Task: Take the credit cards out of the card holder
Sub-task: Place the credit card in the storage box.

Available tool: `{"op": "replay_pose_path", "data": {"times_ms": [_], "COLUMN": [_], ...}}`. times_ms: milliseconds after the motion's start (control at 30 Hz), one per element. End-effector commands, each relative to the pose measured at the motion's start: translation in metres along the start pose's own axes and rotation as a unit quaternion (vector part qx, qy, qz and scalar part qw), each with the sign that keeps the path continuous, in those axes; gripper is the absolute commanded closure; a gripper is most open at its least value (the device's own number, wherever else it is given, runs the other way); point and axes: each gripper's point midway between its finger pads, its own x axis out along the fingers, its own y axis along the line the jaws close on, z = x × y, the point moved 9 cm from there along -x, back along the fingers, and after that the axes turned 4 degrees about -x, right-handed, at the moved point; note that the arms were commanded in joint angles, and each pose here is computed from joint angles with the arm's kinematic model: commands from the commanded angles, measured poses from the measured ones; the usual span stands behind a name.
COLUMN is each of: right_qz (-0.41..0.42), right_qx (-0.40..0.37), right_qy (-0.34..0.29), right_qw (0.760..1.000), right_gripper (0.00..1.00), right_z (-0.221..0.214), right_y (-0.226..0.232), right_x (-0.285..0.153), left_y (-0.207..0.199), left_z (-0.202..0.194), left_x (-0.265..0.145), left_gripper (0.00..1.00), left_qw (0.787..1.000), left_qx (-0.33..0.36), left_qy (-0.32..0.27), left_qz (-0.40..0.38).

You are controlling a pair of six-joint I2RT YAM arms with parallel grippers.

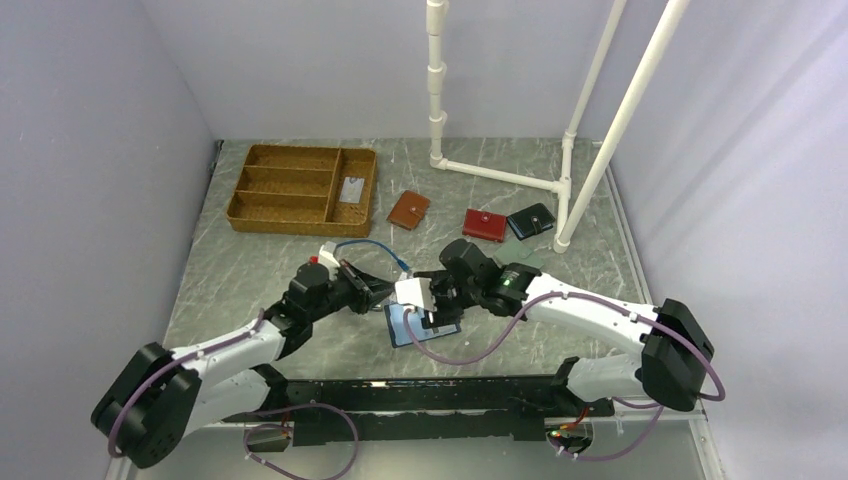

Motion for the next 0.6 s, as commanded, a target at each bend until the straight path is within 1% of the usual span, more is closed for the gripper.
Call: {"op": "replay_pose_path", "data": {"times_ms": [0,100,200,333,433,500,567], "right_qz": [0.060,0.085,0.092,0.092,0.094,0.095,0.097], "right_qx": [0.009,0.023,0.037,0.043,0.047,0.049,0.050], "right_qy": [-0.053,-0.073,-0.082,-0.083,-0.078,-0.076,-0.075], "right_qw": [0.997,0.993,0.992,0.991,0.991,0.991,0.991], "right_gripper": [0.37,0.35,0.34,0.33,0.33,0.33,0.33], "right_z": [0.011,0.008,0.003,0.000,-0.002,-0.003,-0.003], "right_y": [-0.003,-0.006,-0.009,-0.010,-0.011,-0.010,-0.010], "right_x": [-0.018,-0.026,-0.032,-0.034,-0.032,-0.031,-0.030], "left_y": [0.012,0.014,0.010,-0.002,-0.017,-0.028,-0.037], "left_z": [0.013,0.020,0.029,0.050,0.067,0.078,0.092], "left_x": [-0.014,-0.022,-0.028,-0.034,-0.036,-0.036,-0.035], "left_gripper": [1.00,1.00,1.00,1.00,1.00,1.00,1.00], "left_qw": [0.989,0.971,0.950,0.926,0.904,0.893,0.888], "left_qx": [0.145,0.241,0.313,0.374,0.421,0.441,0.449], "left_qy": [-0.018,-0.004,-0.002,-0.045,-0.072,-0.087,-0.099], "left_qz": [0.003,-0.005,0.003,0.020,0.005,0.001,0.013]}}
